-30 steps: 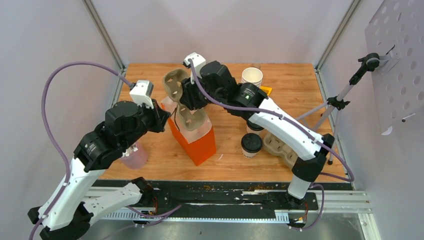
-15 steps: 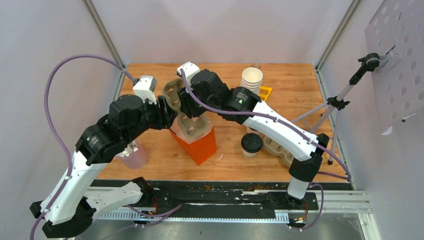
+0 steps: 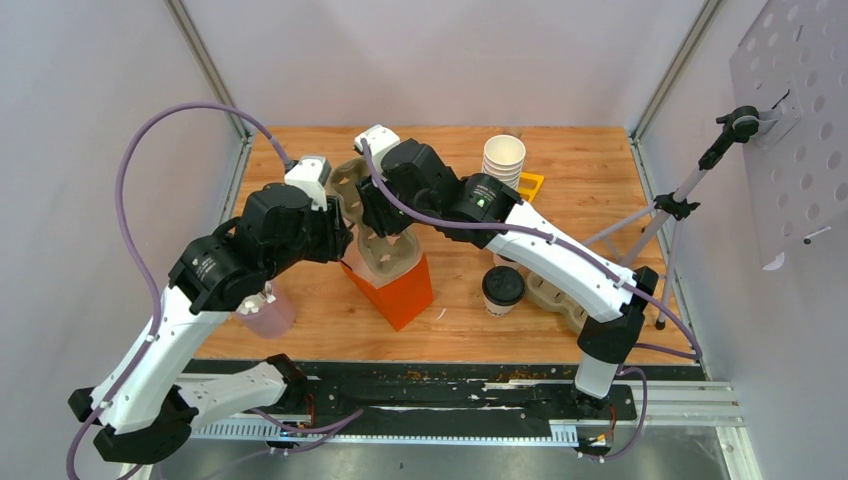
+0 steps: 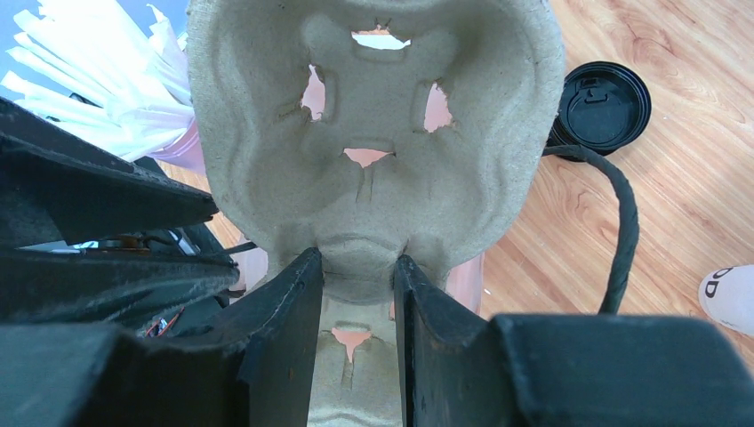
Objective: Pack the takeout coffee
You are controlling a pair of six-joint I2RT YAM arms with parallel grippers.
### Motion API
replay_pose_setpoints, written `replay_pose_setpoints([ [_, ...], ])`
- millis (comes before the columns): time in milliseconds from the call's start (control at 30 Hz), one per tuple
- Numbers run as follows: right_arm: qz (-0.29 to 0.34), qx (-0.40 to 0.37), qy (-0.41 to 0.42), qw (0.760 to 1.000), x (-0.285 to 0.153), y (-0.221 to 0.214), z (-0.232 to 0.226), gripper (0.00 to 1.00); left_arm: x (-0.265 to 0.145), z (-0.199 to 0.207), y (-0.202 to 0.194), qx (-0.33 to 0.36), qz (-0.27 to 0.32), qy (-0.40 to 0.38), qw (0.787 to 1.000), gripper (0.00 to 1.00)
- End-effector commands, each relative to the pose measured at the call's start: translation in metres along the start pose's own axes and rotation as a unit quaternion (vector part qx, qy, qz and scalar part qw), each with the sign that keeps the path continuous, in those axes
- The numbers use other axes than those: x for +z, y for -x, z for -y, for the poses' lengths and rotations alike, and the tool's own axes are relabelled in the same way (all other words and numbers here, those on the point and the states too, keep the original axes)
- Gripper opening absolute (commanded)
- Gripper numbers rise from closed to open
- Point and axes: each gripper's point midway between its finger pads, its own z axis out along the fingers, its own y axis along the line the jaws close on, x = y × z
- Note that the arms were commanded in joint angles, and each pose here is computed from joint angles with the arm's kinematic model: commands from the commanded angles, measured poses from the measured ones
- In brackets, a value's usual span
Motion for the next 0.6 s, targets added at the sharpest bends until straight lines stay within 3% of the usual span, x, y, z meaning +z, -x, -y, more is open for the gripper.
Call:
replay_pose_setpoints([
  [0, 0.012, -0.005, -0.009, 1.000, -0.007, 0.007, 0.003, 0.33, -0.008, -0.006, 0.007, 0.015, 0.009, 0.010, 1.000, 0.33],
  [200, 0.001, -0.016, -0.009, 1.000, -0.009, 0.001, 0.002, 0.33, -0.017, 0.003, 0.018, -0.003, 0.047, -0.022, 0.999, 0.01],
  [567, -0.043, -0.030, -0.025, 0.998, 0.004, -0.017, -0.001, 0.33, -0.022, 0.008, 0.015, -0.022, 0.064, -0.050, 0.996, 0.00],
])
